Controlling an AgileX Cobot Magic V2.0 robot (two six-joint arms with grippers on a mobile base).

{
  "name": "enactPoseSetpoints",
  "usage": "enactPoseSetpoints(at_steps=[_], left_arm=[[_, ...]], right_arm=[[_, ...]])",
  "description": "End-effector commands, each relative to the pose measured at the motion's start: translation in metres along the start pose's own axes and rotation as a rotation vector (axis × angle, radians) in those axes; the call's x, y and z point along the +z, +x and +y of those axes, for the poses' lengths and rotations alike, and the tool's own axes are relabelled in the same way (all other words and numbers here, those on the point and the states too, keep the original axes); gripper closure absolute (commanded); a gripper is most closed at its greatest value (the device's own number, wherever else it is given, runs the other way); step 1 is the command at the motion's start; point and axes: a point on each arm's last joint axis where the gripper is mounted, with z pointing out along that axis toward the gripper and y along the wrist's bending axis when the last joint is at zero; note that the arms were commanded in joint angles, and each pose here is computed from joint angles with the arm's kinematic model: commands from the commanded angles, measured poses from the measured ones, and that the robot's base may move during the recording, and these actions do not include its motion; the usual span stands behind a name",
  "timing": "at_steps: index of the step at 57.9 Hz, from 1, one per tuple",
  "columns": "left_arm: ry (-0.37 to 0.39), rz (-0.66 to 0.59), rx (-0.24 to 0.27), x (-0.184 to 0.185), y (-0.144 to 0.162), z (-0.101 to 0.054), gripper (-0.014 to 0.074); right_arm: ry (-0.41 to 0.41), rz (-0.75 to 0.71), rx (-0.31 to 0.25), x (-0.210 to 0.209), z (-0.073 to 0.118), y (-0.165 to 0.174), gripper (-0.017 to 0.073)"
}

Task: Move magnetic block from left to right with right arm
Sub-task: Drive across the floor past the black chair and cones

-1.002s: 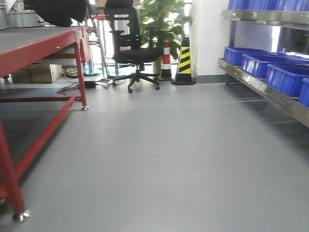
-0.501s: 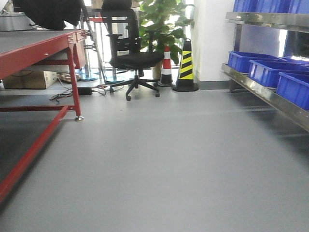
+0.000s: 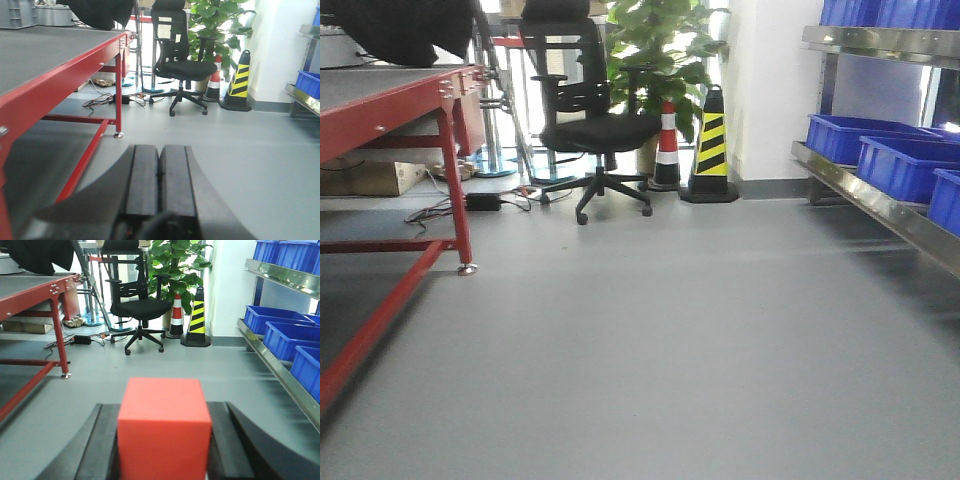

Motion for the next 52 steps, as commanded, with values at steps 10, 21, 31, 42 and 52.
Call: enactPoseSetpoints(at_steps=[10, 21, 31, 42, 52], left_arm=[[-0.002, -0.085, -0.010, -0.0010, -0.0053, 0.0003, 0.0720], [-0.002, -0.085, -0.010, -0.0010, -0.0053, 0.0003, 0.0720], [-0.002, -0.085, -0.010, -0.0010, -0.0053, 0.0003, 0.0720], [-0.002, -0.085, -0.010, -0.0010, -0.0053, 0.0003, 0.0720], [-0.002, -0.085, -0.010, -0.0010, -0.0053, 0.0003, 0.0720]], right_arm=[[-0.001, -0.104, -0.004, -0.0011, 0.0007, -0.0166, 0.0230], [-0.001, -0.104, -0.004, -0.0011, 0.0007, -0.0166, 0.0230], [-0.001, -0.104, -0.004, -0.0011, 0.0007, -0.0166, 0.0230], [-0.001, -0.104, -0.004, -0.0011, 0.0007, -0.0166, 0.0230], [-0.001, -0.104, -0.004, -0.0011, 0.0007, -0.0166, 0.0230]])
